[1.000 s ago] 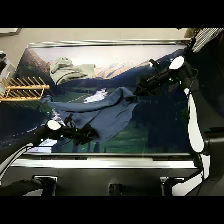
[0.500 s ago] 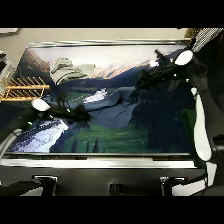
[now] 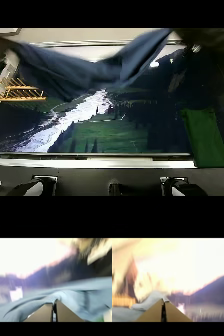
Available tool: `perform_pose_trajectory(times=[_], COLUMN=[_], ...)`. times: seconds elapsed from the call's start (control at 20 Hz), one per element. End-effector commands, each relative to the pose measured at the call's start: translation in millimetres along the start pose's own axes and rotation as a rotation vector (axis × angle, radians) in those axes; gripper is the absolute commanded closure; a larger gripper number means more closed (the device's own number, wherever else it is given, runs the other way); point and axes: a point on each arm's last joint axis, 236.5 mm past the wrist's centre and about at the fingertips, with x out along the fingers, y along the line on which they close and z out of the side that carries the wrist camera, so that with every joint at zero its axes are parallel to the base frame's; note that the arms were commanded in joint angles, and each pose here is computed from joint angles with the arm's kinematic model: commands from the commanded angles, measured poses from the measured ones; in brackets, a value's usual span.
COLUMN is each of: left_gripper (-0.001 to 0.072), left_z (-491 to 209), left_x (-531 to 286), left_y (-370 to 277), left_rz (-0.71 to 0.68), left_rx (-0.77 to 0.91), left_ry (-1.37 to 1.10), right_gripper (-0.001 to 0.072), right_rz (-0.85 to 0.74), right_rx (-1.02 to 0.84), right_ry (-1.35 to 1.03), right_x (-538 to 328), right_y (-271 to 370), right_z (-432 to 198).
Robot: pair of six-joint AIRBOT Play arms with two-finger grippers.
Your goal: Fold the clothes and pants, and hang the long-sleeved shirts on hangers.
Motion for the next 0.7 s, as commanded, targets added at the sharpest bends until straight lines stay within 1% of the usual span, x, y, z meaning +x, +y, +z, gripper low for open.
perform_pose_trajectory(times=[0.0,0.15,0.3,0.4,0.45,0.55,0.65], left_gripper=[0.0693,0.0694,0.0693,0.0694,0.0694,0.0694,0.0694], left_z=[48,54,56,56,57,60,61], left_x=[-91,-130,-143,-142,-140,-132,-115], left_y=[-48,-59,-61,-60,-56,-45,-20], left_rz=[0.061,0.128,0.162,0.159,0.160,0.163,0.177], left_rx=[0.110,0.106,0.118,0.106,0.100,0.062,0.019], left_ry=[-0.237,-0.344,-0.382,-0.379,-0.375,-0.360,-0.308], right_gripper=[0.0686,0.0686,0.0686,0.0686,0.0686,0.0686,0.0686], right_rz=[-0.041,-0.043,-0.024,-0.051,-0.064,-0.072,-0.099], right_rx=[-0.047,-0.052,-0.031,-0.030,-0.001,0.071,0.105], right_ry=[-0.365,-0.554,-0.593,-0.583,-0.574,-0.534,-0.461], right_x=[-125,-200,-215,-203,-194,-165,-120], right_y=[34,51,57,48,41,28,8], right_z=[74,99,104,105,106,104,96])
